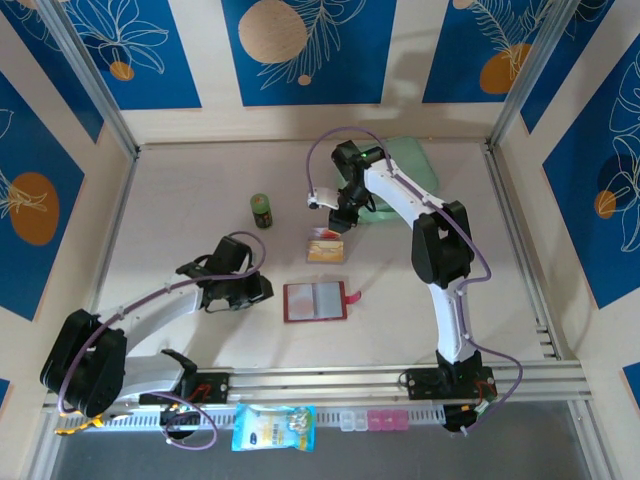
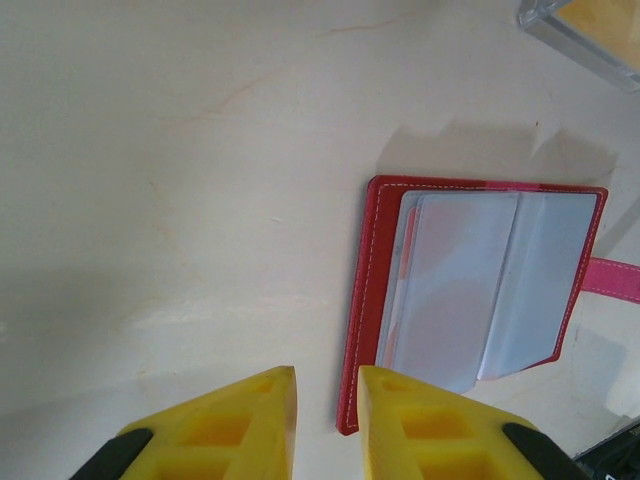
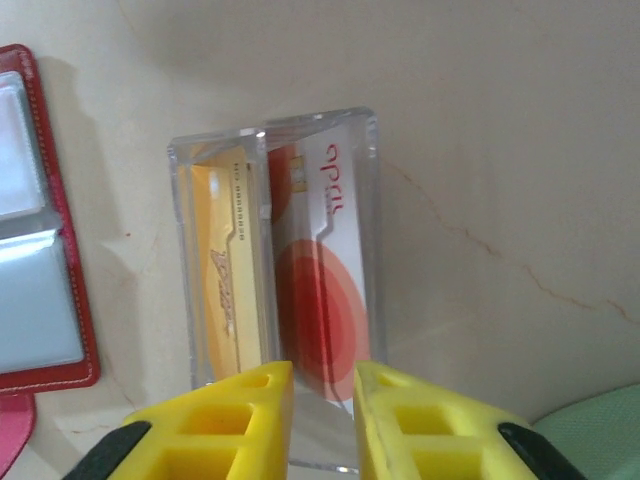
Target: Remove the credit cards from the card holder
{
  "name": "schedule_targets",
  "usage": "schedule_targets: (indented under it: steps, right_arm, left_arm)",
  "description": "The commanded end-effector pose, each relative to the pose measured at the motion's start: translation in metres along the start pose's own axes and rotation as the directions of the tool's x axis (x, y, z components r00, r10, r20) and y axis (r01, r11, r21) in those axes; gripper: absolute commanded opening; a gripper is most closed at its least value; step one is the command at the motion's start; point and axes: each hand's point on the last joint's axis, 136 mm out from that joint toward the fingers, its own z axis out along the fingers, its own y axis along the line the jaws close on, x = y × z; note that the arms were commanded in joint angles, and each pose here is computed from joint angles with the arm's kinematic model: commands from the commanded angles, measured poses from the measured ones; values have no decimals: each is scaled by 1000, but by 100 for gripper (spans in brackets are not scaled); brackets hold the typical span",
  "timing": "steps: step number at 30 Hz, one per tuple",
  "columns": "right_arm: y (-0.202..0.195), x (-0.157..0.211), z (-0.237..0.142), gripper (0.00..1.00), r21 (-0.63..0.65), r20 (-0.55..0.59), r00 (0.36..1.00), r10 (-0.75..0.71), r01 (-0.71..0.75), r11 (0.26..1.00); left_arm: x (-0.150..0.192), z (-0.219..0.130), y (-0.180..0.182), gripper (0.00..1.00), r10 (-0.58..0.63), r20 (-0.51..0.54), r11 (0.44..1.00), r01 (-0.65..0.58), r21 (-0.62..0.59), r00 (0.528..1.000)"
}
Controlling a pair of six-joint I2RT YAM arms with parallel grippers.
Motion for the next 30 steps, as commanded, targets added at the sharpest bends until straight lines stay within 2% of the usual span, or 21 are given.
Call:
schedule_targets:
  steps: [1, 8, 14, 17, 22, 30]
  right_arm:
    - [-13, -6, -7, 24, 71, 4, 1000, -15, 15, 997]
    - [-26, -16, -22, 24, 182, 34, 999, 0, -6, 983]
    - [-10, -28, -32, 24, 181, 101, 994, 52, -69, 981]
    - [3, -32, -36, 23, 159, 142, 981, 129, -151, 976]
    - [32, -38, -40, 23, 103, 215, 928, 303, -330, 938]
    - [89, -42, -34, 20, 4, 269, 794, 546, -567, 824]
  left_arm:
    - [-1, -2, 5, 22, -4, -1, 1000, 4, -13, 1000]
    - [-1, 1, 3, 23, -2, -9, 1000, 2, -5, 1000]
    - [-3, 2, -3, 23, 0, -11, 1000, 0, 21, 1000]
    - [-5, 5, -9, 22, 3, -17, 999, -2, 45, 1000]
    - [-7, 11, -19, 22, -2, -29, 995, 5, 97, 1000]
    - [-7, 19, -30, 21, -2, -37, 989, 8, 147, 999]
